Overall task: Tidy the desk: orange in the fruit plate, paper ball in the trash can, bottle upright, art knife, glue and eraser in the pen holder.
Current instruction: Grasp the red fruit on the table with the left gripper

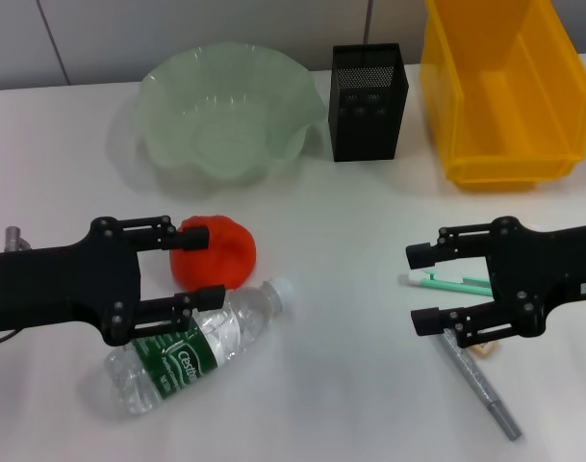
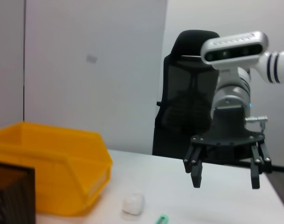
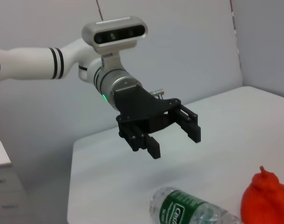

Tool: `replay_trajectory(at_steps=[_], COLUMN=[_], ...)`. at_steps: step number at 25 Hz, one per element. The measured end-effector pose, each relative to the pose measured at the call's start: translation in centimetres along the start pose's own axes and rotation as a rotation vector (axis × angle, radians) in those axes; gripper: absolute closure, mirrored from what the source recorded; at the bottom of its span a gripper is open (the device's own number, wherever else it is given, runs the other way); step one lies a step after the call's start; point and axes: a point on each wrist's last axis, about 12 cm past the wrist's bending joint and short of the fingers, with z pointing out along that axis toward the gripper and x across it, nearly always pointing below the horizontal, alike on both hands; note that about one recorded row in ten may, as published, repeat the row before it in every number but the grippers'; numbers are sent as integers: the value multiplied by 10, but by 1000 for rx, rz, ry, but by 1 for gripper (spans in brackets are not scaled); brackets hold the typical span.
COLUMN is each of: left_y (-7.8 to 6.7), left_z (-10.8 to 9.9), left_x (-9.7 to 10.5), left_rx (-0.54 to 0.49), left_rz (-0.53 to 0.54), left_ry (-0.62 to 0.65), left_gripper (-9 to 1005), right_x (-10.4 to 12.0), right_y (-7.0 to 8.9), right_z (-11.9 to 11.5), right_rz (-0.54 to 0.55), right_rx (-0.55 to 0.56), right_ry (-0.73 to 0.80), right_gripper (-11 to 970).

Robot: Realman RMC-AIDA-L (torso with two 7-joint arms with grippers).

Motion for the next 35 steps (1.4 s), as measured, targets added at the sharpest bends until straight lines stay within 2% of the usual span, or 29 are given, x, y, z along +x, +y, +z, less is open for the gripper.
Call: replay_trajectory(at_steps=[3,6,12,24,31,33,35], left_y=[-2,-5,-10,-11,-6,-3,9], left_z=[-2,-4,-7,-8,-6,-5,-1], left_x=[4,9,16,16,11,8,3], left_rx=[-22,-34,-40,-39,-45,-59,-111], left_rz=[76,97,92,69,30,24,3], left_ry=[-17,-38,-48,-48,-52,-55,-47], left_gripper=[354,355,358,361,363,363,364], right_x=[-2,-7,-12,-10,-1,5,14], right_y=[0,0,1,2,-2,-2,1], right_z=[-1,0,7,8,9,9,6], right_rz=[-12,-12,-29,-20,29,53,82], right_rx=[1,-4,-30,-34,-2,5,13], right_ry=[7,24,56,54,34,30,27], right_gripper=[189,189,189,189,190,190,190])
